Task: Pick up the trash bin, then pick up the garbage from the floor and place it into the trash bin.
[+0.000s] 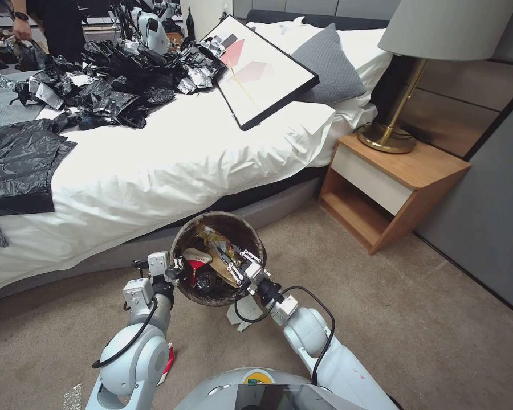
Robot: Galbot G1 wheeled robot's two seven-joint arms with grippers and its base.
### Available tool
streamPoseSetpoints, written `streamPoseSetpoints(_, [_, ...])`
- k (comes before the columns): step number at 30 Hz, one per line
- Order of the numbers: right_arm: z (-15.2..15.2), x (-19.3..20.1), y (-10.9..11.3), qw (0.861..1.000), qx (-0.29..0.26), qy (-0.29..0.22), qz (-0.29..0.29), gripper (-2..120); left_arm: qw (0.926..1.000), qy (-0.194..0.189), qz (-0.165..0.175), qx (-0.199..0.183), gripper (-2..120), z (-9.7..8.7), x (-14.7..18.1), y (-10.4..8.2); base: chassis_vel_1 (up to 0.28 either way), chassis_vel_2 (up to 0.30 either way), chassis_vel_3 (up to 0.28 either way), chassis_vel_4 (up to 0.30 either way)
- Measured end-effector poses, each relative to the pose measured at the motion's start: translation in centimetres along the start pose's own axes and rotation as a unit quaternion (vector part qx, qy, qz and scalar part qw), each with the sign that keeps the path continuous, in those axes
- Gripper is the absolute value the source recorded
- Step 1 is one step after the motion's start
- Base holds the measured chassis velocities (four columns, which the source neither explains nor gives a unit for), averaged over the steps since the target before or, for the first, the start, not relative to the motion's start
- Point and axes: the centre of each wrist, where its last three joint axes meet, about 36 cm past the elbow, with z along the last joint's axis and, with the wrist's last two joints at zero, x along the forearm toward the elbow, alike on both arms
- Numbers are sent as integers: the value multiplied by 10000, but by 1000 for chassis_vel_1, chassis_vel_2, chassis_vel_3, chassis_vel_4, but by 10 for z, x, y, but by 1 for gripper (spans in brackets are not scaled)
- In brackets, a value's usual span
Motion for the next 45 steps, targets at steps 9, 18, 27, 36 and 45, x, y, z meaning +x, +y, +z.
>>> streamPoseSetpoints(9, [-2, 0, -1, 10000, 8, 1, -9, 68, 10000, -4, -3, 0, 4, -1, 0, 0, 0, 0, 0, 0])
streamPoseSetpoints(18, [-5, -1, -2, 10000, 20, -44, 2, 96, 10000, -6, -5, -1, 4, -2, 0, 0, 0, 0, 0, 0])
streamPoseSetpoints(27, [-34, -5, -13, 9983, 115, -509, 272, 100, 10000, 38, -29, -21, 4, -2, -1, 2, 0, 0, 0, 0])
streamPoseSetpoints(36, [-90, -4, -24, 9903, 262, -1170, 698, 100, 9999, 66, -75, -35, 4, 0, -3, 4, 0, 0, 0, 0])
streamPoseSetpoints(45, [-139, 14, -38, 9749, 438, -1404, 1670, 100, 9999, 59, -106, -46, 4, 0, -3, 6, 0, 0, 0, 0])
